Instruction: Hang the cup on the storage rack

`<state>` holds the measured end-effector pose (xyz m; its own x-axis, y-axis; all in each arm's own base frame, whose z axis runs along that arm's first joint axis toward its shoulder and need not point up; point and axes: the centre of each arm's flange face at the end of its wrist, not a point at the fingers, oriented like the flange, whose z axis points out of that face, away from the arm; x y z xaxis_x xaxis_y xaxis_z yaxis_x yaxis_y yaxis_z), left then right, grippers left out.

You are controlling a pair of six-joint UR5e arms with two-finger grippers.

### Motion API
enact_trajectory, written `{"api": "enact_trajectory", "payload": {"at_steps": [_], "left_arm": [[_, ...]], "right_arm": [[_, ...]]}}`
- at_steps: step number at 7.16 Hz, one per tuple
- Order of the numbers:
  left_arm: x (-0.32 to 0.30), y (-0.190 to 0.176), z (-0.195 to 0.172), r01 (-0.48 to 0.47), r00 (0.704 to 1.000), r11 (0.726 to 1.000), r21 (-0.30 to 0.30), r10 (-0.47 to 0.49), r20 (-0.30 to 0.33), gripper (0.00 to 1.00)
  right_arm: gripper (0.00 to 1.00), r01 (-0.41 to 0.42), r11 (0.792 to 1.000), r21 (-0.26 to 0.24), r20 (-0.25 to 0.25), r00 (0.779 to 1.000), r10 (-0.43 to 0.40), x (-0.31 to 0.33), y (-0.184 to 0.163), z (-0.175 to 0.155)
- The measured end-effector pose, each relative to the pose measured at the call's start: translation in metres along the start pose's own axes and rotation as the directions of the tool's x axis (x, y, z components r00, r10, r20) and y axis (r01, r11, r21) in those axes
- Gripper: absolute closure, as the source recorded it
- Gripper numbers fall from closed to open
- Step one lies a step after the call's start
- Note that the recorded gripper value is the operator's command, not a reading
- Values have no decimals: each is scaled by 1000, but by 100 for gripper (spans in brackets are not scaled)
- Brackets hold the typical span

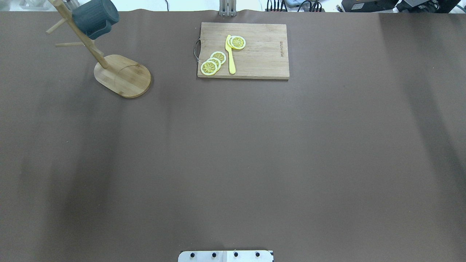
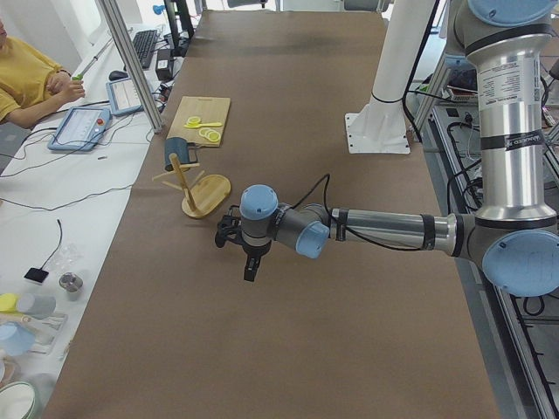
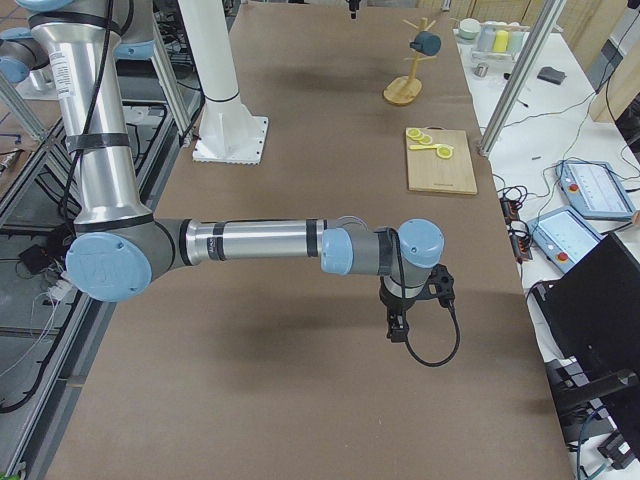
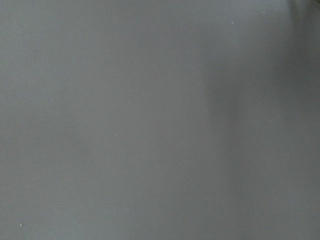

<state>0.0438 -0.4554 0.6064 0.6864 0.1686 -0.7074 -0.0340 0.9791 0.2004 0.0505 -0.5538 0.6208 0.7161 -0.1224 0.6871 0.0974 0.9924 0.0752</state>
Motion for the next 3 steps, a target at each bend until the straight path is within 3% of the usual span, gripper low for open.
{"api": "enact_trajectory", "payload": {"at_steps": [3], "left_arm": [[5, -15, -1, -11, 1000, 1000, 12, 11, -3, 2]], "right_arm": [[0, -88, 996, -21, -17, 996, 88, -21, -21, -5]]}}
